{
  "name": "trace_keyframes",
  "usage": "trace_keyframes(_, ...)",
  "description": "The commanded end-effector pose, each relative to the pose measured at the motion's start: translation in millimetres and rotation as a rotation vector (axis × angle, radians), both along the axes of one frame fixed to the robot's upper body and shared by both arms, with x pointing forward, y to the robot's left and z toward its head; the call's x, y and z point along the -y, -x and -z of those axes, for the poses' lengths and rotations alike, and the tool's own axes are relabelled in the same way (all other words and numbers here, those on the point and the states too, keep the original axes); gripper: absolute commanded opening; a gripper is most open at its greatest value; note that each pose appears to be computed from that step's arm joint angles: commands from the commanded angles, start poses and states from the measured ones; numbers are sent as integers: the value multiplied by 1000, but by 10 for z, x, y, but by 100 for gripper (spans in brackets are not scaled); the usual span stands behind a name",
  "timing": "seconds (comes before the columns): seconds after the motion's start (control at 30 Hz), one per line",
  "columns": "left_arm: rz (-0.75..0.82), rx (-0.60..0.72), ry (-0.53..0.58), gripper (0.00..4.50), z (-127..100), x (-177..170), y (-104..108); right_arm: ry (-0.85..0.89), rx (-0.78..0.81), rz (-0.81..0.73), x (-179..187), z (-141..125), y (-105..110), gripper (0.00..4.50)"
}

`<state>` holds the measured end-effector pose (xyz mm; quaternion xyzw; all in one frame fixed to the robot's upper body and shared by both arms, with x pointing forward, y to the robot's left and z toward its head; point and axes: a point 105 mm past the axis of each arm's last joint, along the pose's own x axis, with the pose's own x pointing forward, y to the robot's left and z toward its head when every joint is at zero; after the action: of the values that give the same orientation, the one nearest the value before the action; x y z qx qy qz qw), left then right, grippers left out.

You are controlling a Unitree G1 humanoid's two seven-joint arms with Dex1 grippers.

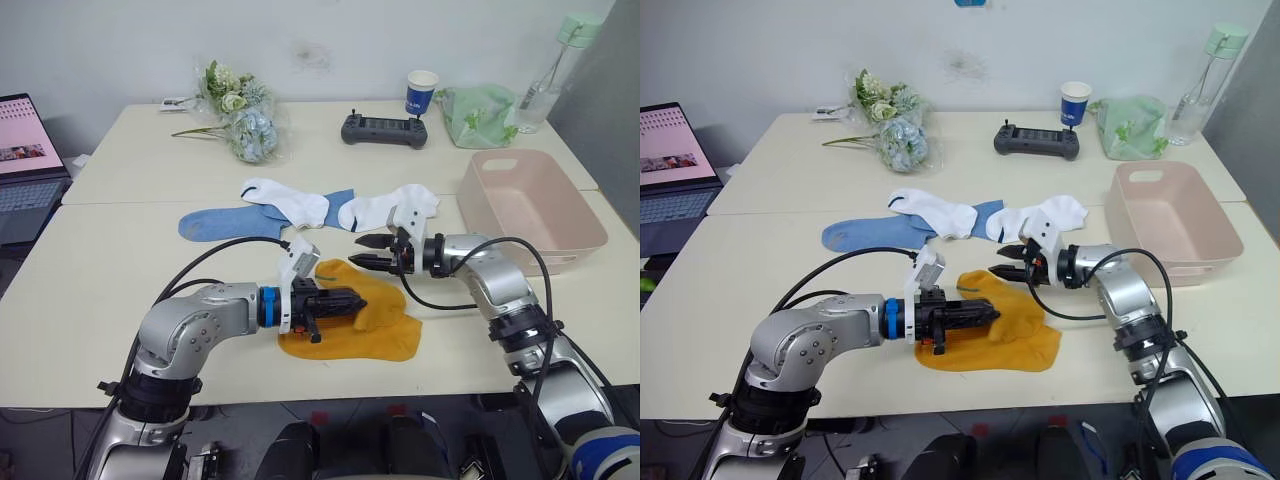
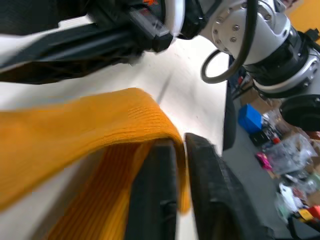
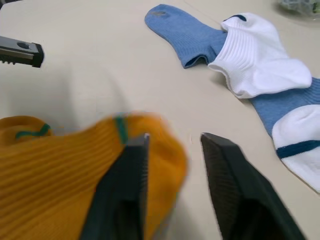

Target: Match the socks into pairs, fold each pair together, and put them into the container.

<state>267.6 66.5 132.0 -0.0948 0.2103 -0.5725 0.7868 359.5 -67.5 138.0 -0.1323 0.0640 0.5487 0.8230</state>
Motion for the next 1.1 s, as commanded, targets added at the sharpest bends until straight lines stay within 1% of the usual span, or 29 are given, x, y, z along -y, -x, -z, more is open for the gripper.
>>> trace_keyframes(0.03, -57, 63, 20, 185, -128, -125, -70, -40, 75, 18, 157, -316, 68, 314)
trace_keyframes(0.1, -65, 56, 38, 251, -142, -126, -73, -36, 83, 30, 239, -372, 127, 314)
trace_keyframes(0.2, -65, 59, 67, 345, -191, -138, -48, -21, 78, 30, 344, -447, 274, 314)
trace_keyframes(0.23, -65, 66, 78, 382, -231, -168, -35, -12, 69, 29, 373, -453, 327, 314)
trace_keyframes(0.27, -68, 78, 81, 409, -274, -221, -25, 2, 54, 24, 407, -445, 393, 314)
trace_keyframes(0.3, -75, 102, 69, 446, -317, -301, -22, 18, 36, 15, 440, -422, 474, 314)
trace_keyframes(0.37, -101, 161, 14, 449, -355, -483, -61, 53, 0, -4, 479, -352, 619, 314)
trace_keyframes(0.4, -128, 210, -23, 449, -369, -578, -128, 69, -14, -16, 483, -318, 684, 314)
trace_keyframes(0.43, -169, 284, -94, 449, -360, -685, -252, 74, -41, -33, 471, -290, 757, 314)
trace_keyframes(0.47, -175, 366, -180, 449, -335, -766, -355, 71, -78, -58, 446, -264, 844, 314)
trace_keyframes(0.53, -91, 523, -344, 449, -235, -815, -458, 69, -179, -135, 397, -186, 1057, 314)
trace_keyframes(0.57, -34, 582, -407, 449, -160, -815, -486, 81, -214, -156, 393, -132, 1130, 314)
trace_keyframes(0.6, 13, 629, -443, 449, -105, -803, -502, 94, -236, -163, 397, -87, 1171, 314)
trace_keyframes(0.63, 55, 669, -465, 449, -63, -784, -518, 106, -247, -162, 400, -45, 1194, 314)
trace_keyframes(0.73, 181, 768, -475, 449, 51, -616, -524, 87, -270, -121, 383, 52, 1193, 314)
trace_keyframes(0.8, 236, 832, -503, 449, 127, -532, -556, 88, -270, -103, 394, 98, 1191, 314)
trace_keyframes(0.83, 244, 864, -519, 449, 154, -497, -597, 84, -271, -92, 403, 107, 1186, 314)
trace_keyframes(0.9, 206, 961, -542, 449, 153, -405, -743, 79, -276, -77, 422, 118, 1190, 314)
trace_keyframes(0.93, 209, 989, -556, 449, 204, -363, -784, 74, -283, -71, 425, 136, 1211, 314)
trace_keyframes(1.03, 246, 1035, -599, 449, 344, -329, -829, 75, -302, -59, 432, 214, 1277, 314)
trace_keyframes(1.07, 256, 1039, -610, 410, 379, -336, -840, 80, -308, -53, 443, 253, 1299, 314)
trace_keyframes(1.1, 262, 1041, -615, 390, 401, -339, -852, 81, -311, -47, 446, 282, 1317, 314)
